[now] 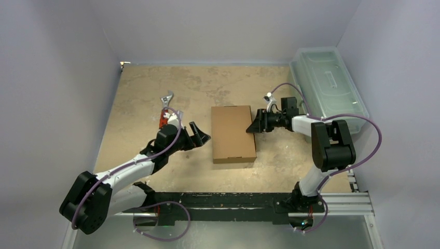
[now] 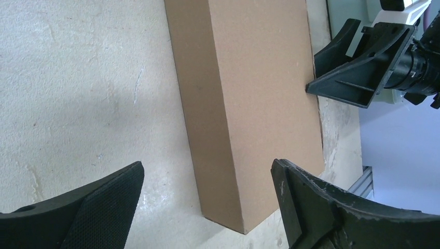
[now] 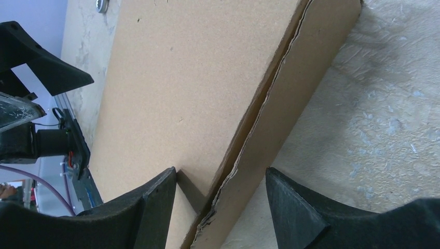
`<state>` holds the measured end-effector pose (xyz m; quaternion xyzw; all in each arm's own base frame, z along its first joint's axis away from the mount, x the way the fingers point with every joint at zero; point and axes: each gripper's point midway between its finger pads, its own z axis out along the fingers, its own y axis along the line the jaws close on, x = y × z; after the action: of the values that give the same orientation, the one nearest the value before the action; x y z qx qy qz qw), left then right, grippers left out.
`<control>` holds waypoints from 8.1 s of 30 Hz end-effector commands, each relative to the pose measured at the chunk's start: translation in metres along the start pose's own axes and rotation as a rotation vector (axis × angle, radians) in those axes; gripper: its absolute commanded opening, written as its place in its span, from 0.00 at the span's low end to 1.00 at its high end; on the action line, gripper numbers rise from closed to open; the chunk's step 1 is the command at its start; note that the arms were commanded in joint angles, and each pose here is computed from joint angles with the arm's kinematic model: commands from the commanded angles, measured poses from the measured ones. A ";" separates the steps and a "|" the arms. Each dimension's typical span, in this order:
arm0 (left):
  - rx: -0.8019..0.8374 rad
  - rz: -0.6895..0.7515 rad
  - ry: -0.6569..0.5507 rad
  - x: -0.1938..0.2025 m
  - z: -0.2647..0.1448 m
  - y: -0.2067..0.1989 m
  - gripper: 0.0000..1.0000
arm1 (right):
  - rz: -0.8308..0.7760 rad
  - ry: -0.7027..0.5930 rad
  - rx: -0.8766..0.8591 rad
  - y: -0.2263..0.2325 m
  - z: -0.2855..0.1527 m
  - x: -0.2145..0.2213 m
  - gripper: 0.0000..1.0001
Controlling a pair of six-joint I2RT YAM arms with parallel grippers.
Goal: Fold the paper box
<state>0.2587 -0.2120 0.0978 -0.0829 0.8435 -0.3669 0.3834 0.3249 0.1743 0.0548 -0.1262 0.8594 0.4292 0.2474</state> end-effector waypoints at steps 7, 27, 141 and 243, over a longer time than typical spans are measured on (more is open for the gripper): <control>0.017 -0.024 -0.034 -0.010 -0.010 -0.008 0.92 | -0.041 -0.010 0.011 0.004 0.001 -0.012 0.66; 0.166 -0.023 -0.031 -0.027 -0.012 -0.052 0.91 | -0.085 0.006 -0.048 0.026 0.002 -0.014 0.65; 0.000 -0.099 0.012 0.013 0.058 0.026 0.38 | -0.825 0.240 -0.061 0.198 0.037 0.005 0.48; 0.208 0.297 -0.335 -0.163 -0.170 -0.156 0.99 | -0.607 -0.737 0.443 0.209 -0.291 -0.126 0.99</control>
<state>0.2364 -0.1566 0.3539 0.0140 0.7508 -0.3459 0.5625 0.2591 0.0706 0.3936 -0.1922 0.7153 0.1565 0.6534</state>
